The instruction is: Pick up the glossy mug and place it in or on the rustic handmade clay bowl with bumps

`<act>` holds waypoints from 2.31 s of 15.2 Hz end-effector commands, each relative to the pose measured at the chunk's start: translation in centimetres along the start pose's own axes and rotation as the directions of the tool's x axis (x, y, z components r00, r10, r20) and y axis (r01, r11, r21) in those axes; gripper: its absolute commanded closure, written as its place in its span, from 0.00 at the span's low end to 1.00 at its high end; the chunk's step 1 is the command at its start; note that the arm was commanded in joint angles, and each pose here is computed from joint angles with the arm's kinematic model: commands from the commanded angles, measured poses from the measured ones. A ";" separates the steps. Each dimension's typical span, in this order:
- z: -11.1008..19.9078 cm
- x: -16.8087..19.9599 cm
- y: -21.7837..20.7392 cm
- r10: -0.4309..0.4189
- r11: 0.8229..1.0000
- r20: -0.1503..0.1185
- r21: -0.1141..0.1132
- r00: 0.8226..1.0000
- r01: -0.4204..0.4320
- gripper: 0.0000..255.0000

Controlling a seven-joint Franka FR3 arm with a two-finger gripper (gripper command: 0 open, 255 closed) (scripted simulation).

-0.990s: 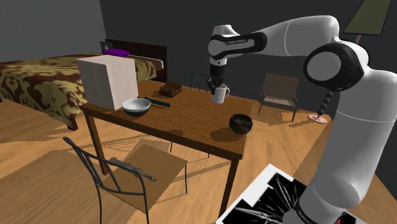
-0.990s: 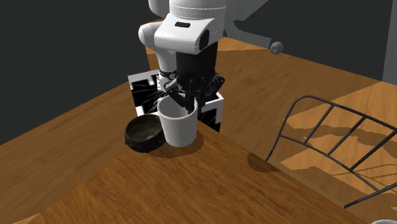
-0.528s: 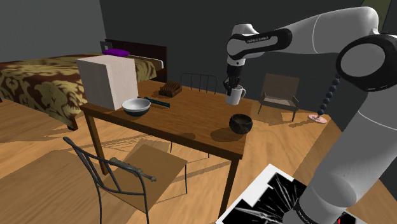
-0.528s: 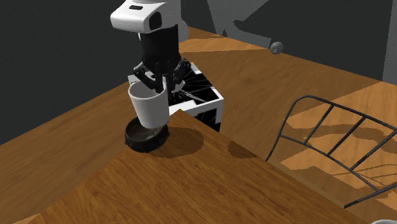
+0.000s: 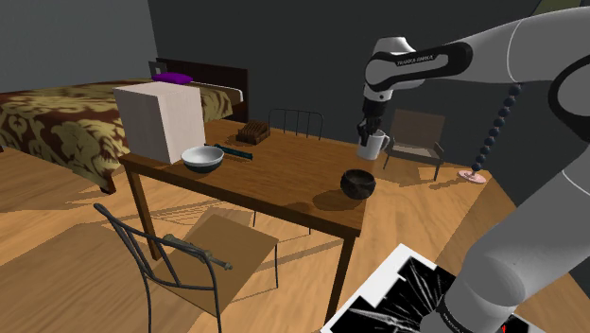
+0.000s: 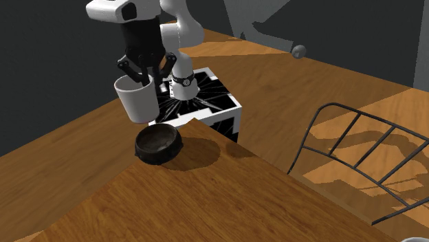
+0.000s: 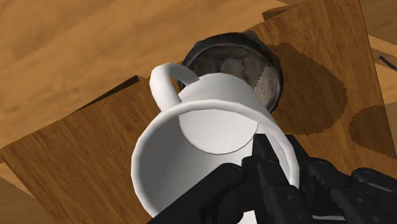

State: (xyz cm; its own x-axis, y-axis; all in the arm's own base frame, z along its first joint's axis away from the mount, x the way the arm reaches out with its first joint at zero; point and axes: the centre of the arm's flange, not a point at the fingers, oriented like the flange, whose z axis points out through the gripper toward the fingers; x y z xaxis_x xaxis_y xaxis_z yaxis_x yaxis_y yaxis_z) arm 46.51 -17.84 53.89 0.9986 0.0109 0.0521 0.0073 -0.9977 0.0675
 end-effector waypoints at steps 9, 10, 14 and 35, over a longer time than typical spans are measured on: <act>5.0 -0.7 -0.2 -0.001 1.000 0.000 0.000 1.000 0.001 1.00; 5.6 -0.7 -0.2 -0.001 1.000 0.000 0.000 1.000 0.001 1.00; 7.7 -0.8 -0.4 -0.001 1.000 0.000 0.000 1.000 0.001 1.00; 3.7 -0.9 -0.4 -0.001 1.000 0.000 0.000 1.000 0.001 0.00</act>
State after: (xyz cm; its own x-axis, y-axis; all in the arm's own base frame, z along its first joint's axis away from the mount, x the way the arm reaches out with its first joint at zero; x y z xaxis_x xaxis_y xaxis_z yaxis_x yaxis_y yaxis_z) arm 45.81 -17.70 49.57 0.9985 0.0120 0.0537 0.0084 -0.9976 0.0680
